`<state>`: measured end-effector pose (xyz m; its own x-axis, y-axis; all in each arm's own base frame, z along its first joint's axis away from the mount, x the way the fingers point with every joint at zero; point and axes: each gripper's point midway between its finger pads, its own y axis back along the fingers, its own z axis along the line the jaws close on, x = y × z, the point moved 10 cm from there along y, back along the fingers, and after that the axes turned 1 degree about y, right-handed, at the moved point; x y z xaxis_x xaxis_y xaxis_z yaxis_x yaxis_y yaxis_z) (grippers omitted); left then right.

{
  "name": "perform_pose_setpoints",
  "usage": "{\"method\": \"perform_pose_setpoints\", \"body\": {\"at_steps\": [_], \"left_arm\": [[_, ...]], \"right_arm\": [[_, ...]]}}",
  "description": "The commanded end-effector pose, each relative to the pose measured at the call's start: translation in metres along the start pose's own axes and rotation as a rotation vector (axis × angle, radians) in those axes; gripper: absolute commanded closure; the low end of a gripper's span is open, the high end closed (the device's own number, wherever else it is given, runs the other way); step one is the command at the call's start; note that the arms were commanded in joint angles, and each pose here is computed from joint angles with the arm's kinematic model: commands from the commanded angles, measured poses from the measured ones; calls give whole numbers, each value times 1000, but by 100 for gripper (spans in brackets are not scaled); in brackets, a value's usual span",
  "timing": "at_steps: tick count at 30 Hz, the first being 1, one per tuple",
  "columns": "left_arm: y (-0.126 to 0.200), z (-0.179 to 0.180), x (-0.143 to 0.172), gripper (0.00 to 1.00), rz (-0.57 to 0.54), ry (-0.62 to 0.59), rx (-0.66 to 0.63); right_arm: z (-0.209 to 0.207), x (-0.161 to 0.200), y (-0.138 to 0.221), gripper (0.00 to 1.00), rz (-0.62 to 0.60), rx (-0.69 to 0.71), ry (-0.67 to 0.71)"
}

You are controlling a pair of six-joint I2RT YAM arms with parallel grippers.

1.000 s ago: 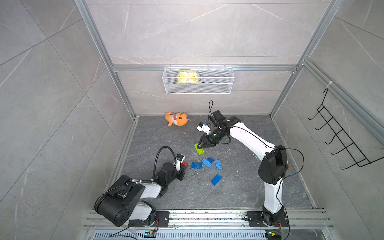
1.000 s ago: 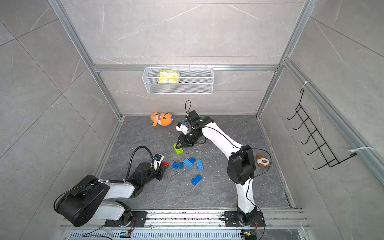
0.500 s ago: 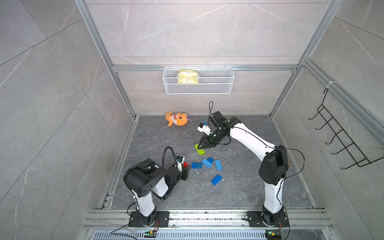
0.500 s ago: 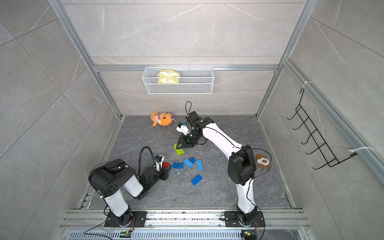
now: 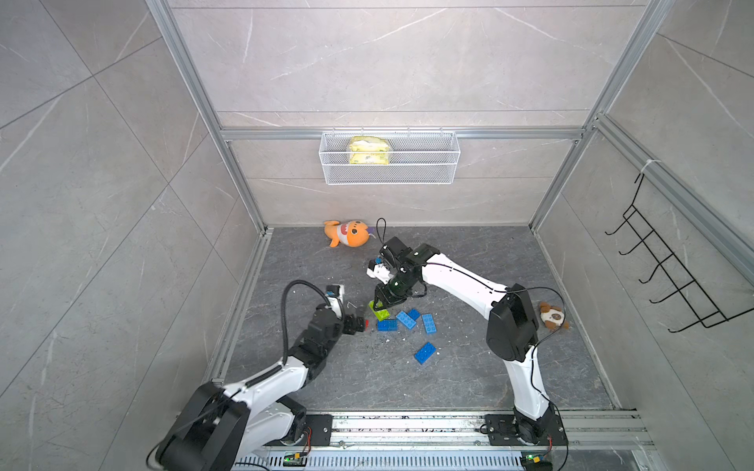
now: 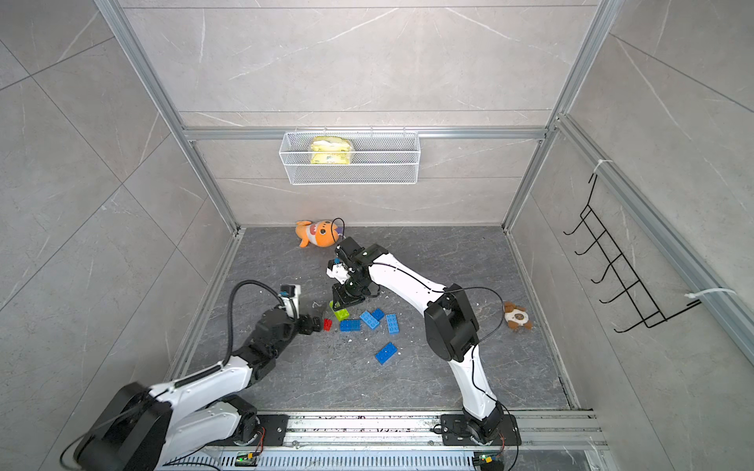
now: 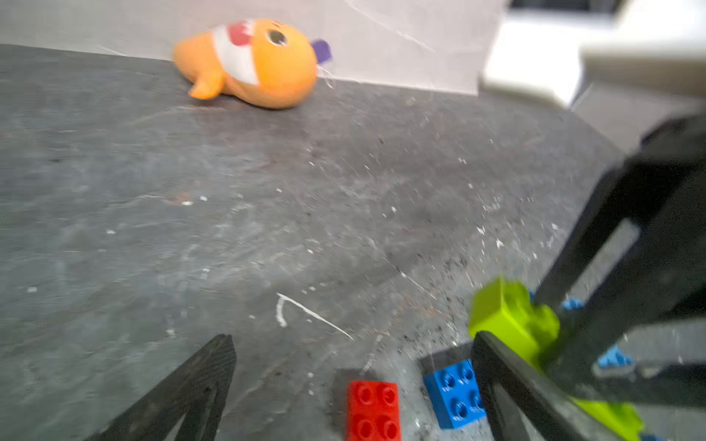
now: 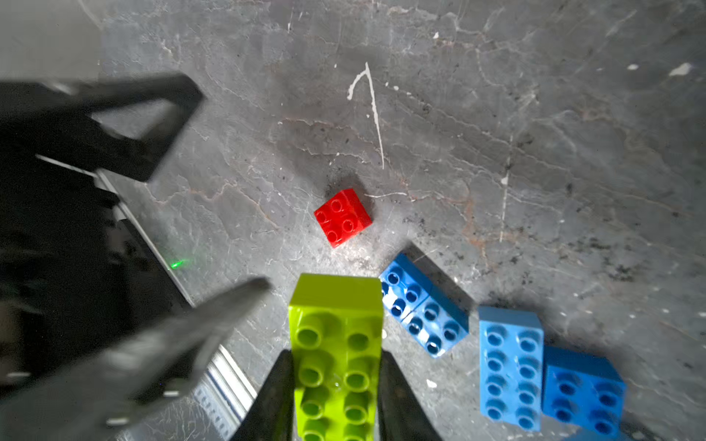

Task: Assemble a heart with lego
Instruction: Place the lego brick at the center of the board, then adjust the lego brick at the center of the board.

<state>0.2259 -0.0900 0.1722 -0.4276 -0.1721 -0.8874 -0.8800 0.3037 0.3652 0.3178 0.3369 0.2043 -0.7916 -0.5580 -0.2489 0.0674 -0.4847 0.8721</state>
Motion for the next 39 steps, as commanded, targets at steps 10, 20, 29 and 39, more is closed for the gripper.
{"method": "perform_pose_setpoints", "body": {"at_steps": [10,20,29,39], "left_arm": [[-11,63,-21,0,349,434,-16],[-24,81,-13,0,302,336,-111],[-11,78,-15,0,205,308,-111],[-9,78,-14,0,195,304,-109]], "right_arm": [[43,-5,-54,82,42,58,339],[34,-13,-69,83,131,144,492],[33,-23,-89,84,220,141,527],[37,-26,-76,84,211,173,531]]}}
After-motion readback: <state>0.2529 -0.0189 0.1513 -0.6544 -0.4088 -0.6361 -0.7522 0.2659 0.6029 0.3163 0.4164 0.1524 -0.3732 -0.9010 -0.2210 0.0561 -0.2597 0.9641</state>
